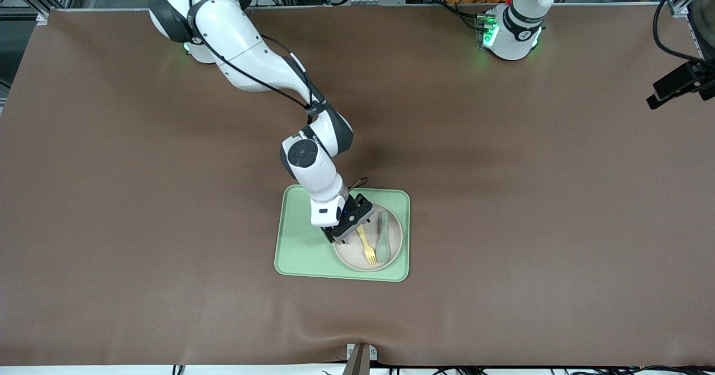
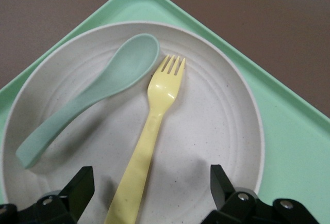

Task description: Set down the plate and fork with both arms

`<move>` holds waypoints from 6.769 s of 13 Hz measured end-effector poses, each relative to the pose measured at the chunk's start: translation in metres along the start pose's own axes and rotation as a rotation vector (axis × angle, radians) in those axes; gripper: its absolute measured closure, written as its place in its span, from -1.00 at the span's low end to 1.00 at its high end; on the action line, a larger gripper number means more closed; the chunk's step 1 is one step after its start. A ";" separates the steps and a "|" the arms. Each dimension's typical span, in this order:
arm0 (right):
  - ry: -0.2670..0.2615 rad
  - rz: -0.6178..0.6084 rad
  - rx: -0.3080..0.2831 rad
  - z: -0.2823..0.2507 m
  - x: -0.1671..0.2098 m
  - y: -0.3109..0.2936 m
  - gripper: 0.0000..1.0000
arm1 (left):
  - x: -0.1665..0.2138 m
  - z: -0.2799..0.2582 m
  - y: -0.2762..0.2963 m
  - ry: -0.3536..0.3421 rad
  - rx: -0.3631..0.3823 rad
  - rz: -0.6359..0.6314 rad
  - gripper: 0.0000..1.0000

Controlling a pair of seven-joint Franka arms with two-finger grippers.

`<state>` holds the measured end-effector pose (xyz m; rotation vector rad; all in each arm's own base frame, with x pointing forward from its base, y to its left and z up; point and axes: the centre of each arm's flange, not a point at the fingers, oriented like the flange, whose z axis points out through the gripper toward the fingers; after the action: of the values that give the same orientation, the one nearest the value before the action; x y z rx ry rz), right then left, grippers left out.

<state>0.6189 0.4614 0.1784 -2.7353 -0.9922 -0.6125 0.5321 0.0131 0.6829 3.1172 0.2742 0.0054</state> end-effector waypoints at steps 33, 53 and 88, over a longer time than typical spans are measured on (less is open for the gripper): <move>-0.150 0.457 -0.042 -0.113 0.001 0.103 0.59 | 0.001 0.007 0.020 0.013 0.022 0.052 -1.00; -0.155 0.815 -0.100 -0.068 -0.077 0.106 0.00 | 0.001 0.014 0.023 -0.002 0.025 0.057 -1.00; -0.448 0.637 -0.105 -0.590 -0.160 0.315 -1.00 | 0.001 0.022 0.038 -0.013 0.027 0.083 -1.00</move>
<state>0.5217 -0.0433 0.6351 -3.0963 -0.0940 0.0603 0.5402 -0.0239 0.6610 3.1520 0.1450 -0.0185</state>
